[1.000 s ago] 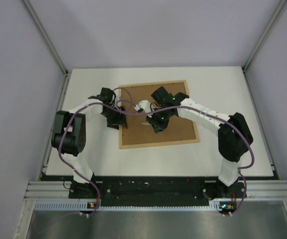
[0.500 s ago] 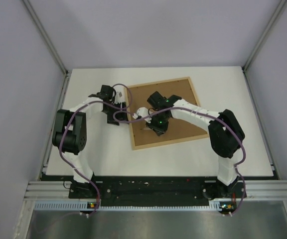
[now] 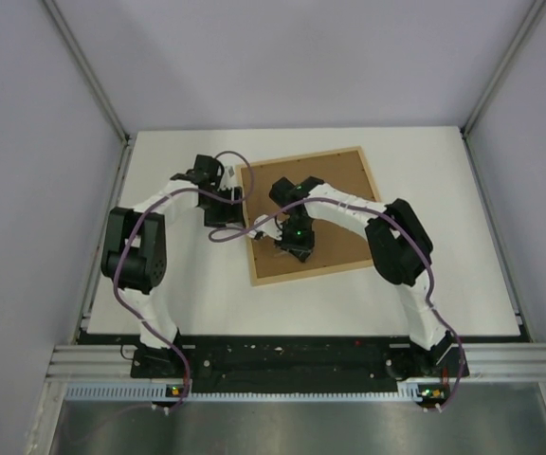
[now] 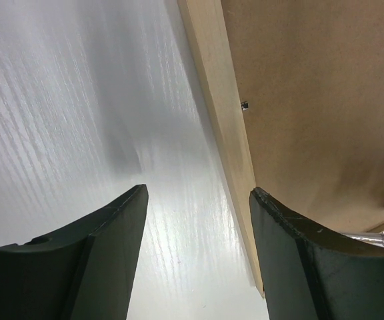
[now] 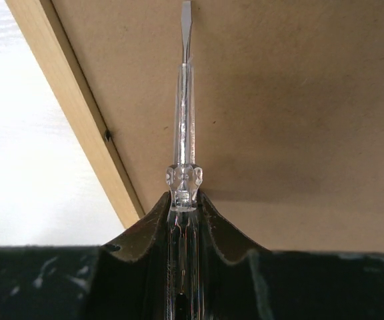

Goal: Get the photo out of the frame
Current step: Release the photo frame item from the photo frame.

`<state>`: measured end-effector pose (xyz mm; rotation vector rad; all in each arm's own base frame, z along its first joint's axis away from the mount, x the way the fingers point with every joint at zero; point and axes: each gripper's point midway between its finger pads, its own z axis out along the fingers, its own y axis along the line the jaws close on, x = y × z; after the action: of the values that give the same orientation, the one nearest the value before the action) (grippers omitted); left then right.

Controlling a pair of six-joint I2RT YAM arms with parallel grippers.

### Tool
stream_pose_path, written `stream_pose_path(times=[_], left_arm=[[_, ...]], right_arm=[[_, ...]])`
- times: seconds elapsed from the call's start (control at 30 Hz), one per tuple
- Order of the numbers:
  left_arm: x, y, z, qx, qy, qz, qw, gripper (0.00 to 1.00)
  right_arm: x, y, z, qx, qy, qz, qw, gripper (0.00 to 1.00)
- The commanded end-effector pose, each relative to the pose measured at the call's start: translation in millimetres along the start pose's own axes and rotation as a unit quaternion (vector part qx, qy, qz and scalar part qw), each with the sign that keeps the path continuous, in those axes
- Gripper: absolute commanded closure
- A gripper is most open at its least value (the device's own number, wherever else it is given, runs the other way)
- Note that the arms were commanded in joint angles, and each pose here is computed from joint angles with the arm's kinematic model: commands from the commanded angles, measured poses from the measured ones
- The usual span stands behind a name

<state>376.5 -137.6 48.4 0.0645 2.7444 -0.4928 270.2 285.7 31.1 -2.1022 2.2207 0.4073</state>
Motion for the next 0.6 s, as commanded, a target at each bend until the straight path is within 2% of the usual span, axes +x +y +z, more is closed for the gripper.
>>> stream_pose_path(times=[0.0,0.37,0.57], left_arm=[[-11,1,7,0.001,-0.006,0.009,1.000,0.32],[-8,-14,20,0.049,0.013,-0.002,0.999,0.34],[-5,-17,23,0.051,0.019,0.002,0.999,0.36]], right_arm=[[-20,-6,0,-0.003,-0.017,-0.038,0.999,1.00],[-38,-10,0,0.056,-0.050,-0.087,0.993,1.00],[-48,-8,3,0.063,-0.067,-0.100,0.991,1.00]])
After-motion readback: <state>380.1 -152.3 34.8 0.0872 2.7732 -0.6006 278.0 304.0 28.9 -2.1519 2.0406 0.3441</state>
